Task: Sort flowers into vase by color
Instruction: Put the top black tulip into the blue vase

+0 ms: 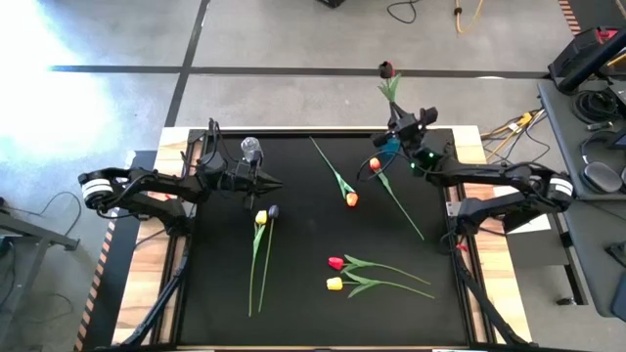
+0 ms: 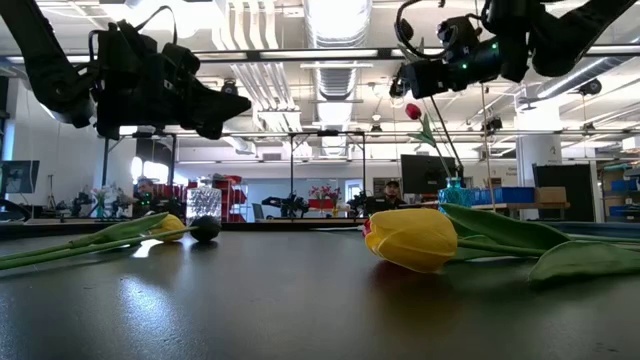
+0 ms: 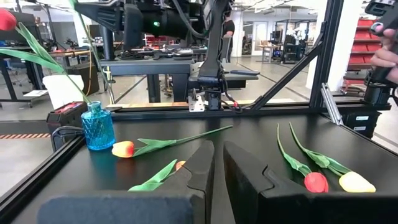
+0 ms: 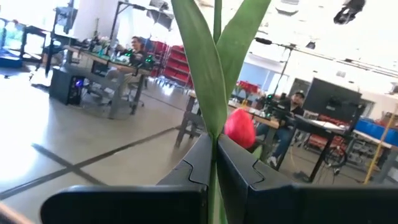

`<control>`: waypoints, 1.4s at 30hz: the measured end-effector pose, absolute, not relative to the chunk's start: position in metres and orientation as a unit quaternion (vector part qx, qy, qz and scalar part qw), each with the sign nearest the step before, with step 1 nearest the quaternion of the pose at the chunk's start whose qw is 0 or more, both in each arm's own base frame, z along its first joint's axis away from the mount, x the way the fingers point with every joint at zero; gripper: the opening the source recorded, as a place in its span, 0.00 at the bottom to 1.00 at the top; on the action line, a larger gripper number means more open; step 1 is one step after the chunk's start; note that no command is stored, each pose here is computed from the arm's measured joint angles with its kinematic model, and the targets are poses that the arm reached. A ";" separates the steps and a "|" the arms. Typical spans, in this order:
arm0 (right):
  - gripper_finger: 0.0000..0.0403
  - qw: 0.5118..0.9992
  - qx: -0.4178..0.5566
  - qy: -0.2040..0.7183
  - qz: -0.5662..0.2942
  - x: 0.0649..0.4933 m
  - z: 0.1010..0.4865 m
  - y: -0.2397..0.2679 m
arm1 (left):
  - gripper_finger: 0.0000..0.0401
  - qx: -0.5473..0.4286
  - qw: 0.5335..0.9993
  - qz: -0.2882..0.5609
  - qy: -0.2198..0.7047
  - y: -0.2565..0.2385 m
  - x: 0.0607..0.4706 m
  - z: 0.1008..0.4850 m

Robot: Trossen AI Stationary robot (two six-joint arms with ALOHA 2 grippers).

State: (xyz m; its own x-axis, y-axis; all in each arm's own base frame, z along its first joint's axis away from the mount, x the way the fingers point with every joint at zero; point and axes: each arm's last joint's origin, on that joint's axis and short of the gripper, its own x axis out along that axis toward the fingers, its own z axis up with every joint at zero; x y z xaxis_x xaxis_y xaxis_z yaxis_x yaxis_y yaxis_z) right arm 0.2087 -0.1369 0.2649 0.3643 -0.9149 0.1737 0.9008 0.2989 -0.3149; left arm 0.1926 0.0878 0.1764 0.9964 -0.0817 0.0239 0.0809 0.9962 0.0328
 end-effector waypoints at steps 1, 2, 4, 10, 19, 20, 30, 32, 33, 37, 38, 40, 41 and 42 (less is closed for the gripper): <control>0.03 0.804 -0.184 0.017 -0.565 0.207 0.266 -0.139 | 0.06 0.016 0.999 -0.041 -0.013 0.088 0.193 0.176; 0.03 0.803 -0.186 0.014 -0.566 0.205 0.266 -0.142 | 0.06 0.016 0.999 -0.041 -0.013 0.088 0.193 0.176; 0.03 0.802 -0.188 0.006 -0.566 0.202 0.268 -0.146 | 0.06 0.016 0.999 -0.041 -0.013 0.088 0.193 0.177; 0.03 0.803 -0.188 -0.017 -0.566 0.198 0.267 -0.159 | 0.06 0.016 0.999 -0.041 -0.013 0.088 0.193 0.177; 0.03 0.800 -0.184 -0.010 -0.571 0.201 0.251 -0.176 | 0.06 0.016 0.999 -0.041 -0.013 0.088 0.193 0.177; 0.03 0.801 -0.184 -0.007 -0.570 0.202 0.248 -0.177 | 0.06 0.016 0.999 -0.041 -0.013 0.088 0.193 0.177; 0.03 0.788 -0.184 -0.025 -0.587 0.210 0.233 -0.186 | 0.06 0.015 0.999 -0.041 -0.011 0.088 0.193 0.176; 0.03 0.785 -0.181 -0.023 -0.592 0.210 0.230 -0.187 | 0.06 0.015 0.999 -0.041 -0.011 0.088 0.193 0.176; 0.03 0.781 -0.178 -0.020 -0.598 0.210 0.229 -0.187 | 0.06 0.015 0.999 -0.041 -0.011 0.088 0.193 0.176; 0.03 0.766 -0.168 -0.012 -0.621 0.209 0.226 -0.188 | 0.06 0.015 0.999 -0.041 -0.011 0.088 0.193 0.176; 0.03 0.763 -0.165 -0.012 -0.625 0.209 0.226 -0.188 | 0.06 0.015 0.999 -0.041 -0.011 0.088 0.193 0.176; 0.03 0.763 -0.160 -0.013 -0.626 0.208 0.225 -0.188 | 0.06 0.015 0.999 -0.041 -0.011 0.088 0.193 0.176; 0.03 0.764 -0.157 -0.014 -0.626 0.208 0.224 -0.188 | 0.06 0.015 0.999 -0.041 -0.011 0.088 0.193 0.176; 0.03 0.765 -0.151 -0.018 -0.626 0.208 0.224 -0.187 | 0.06 0.015 0.999 -0.041 -0.011 0.088 0.193 0.176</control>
State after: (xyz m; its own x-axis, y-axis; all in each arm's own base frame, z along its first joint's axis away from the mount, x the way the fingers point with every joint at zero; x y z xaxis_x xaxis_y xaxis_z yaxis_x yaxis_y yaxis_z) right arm 0.2077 -0.1875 0.2237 0.2165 -0.9520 0.2163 0.9627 0.1714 -0.2092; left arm 0.1927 0.0878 0.1761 0.9965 -0.0817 0.0202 0.0810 0.9962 0.0303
